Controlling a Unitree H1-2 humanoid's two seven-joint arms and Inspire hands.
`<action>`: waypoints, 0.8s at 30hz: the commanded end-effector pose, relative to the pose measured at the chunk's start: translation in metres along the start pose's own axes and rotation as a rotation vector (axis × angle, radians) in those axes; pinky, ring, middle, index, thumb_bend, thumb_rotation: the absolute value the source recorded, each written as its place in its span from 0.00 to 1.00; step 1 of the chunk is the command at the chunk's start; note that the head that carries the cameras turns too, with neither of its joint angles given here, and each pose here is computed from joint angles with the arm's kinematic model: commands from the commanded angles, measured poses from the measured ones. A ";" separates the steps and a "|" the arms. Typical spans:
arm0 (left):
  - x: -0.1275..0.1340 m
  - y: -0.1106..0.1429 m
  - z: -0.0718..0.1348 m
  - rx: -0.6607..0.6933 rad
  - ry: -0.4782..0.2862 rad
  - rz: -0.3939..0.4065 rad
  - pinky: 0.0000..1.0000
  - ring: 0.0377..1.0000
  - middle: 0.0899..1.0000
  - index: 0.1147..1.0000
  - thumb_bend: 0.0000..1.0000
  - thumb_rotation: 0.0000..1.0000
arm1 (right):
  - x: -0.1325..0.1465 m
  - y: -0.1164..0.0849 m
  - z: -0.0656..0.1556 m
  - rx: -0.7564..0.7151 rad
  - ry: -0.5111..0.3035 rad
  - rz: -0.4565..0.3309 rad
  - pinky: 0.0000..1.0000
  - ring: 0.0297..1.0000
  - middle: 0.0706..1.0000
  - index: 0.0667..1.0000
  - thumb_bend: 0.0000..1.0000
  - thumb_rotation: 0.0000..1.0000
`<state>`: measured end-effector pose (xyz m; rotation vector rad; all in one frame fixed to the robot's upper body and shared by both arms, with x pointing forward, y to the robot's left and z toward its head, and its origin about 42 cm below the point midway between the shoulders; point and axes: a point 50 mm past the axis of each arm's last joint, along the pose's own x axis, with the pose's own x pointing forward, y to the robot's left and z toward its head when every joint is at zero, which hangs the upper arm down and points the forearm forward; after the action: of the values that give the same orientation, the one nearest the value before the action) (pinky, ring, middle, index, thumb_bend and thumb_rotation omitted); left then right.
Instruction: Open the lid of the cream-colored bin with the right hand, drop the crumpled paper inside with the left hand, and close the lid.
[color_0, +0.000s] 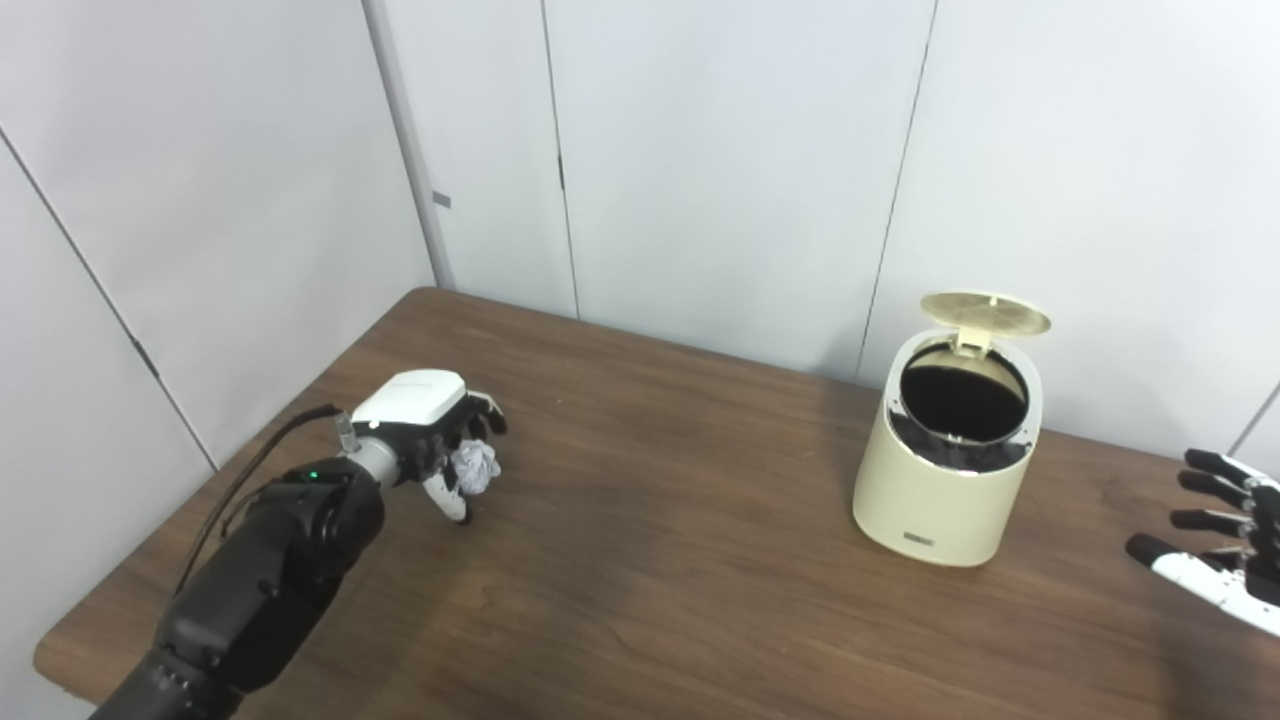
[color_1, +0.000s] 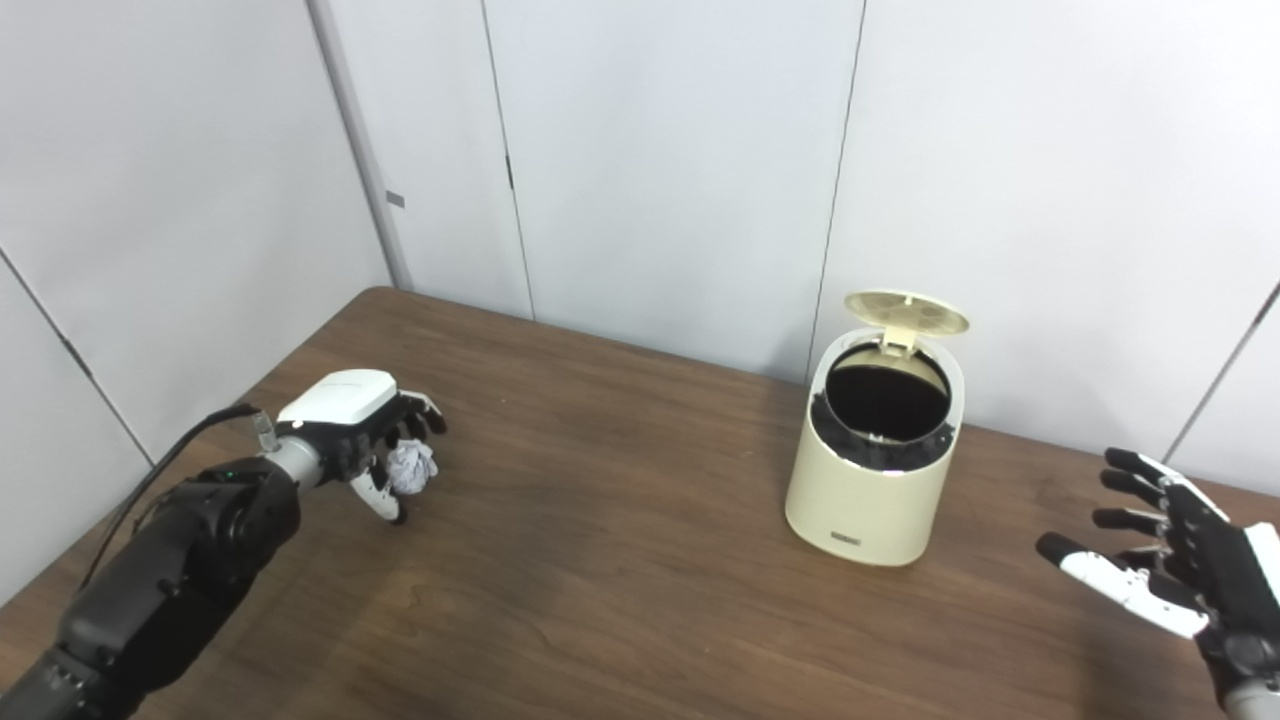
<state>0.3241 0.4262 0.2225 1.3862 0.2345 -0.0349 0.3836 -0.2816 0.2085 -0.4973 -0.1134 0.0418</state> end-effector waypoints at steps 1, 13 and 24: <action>0.002 0.004 0.000 -0.021 -0.034 0.012 0.50 0.54 0.54 0.62 0.67 0.00 | 0.005 -0.014 0.018 -0.018 -0.072 -0.032 0.49 0.70 0.80 0.81 0.78 0.38; 0.004 -0.005 0.000 -0.028 -0.047 0.053 0.45 0.41 0.43 0.44 0.50 0.00 | 0.003 -0.018 0.018 -0.028 -0.063 -0.042 0.49 0.69 0.79 0.80 0.78 0.38; 0.003 -0.003 0.004 -0.007 -0.068 0.113 0.43 0.40 0.42 0.45 0.50 0.00 | 0.004 -0.015 0.015 -0.032 -0.065 -0.035 0.51 0.70 0.80 0.81 0.77 0.37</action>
<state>0.3248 0.4238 0.2089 1.3622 0.1609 -0.0072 0.3821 -0.2844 0.2103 -0.5046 -0.1105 0.0299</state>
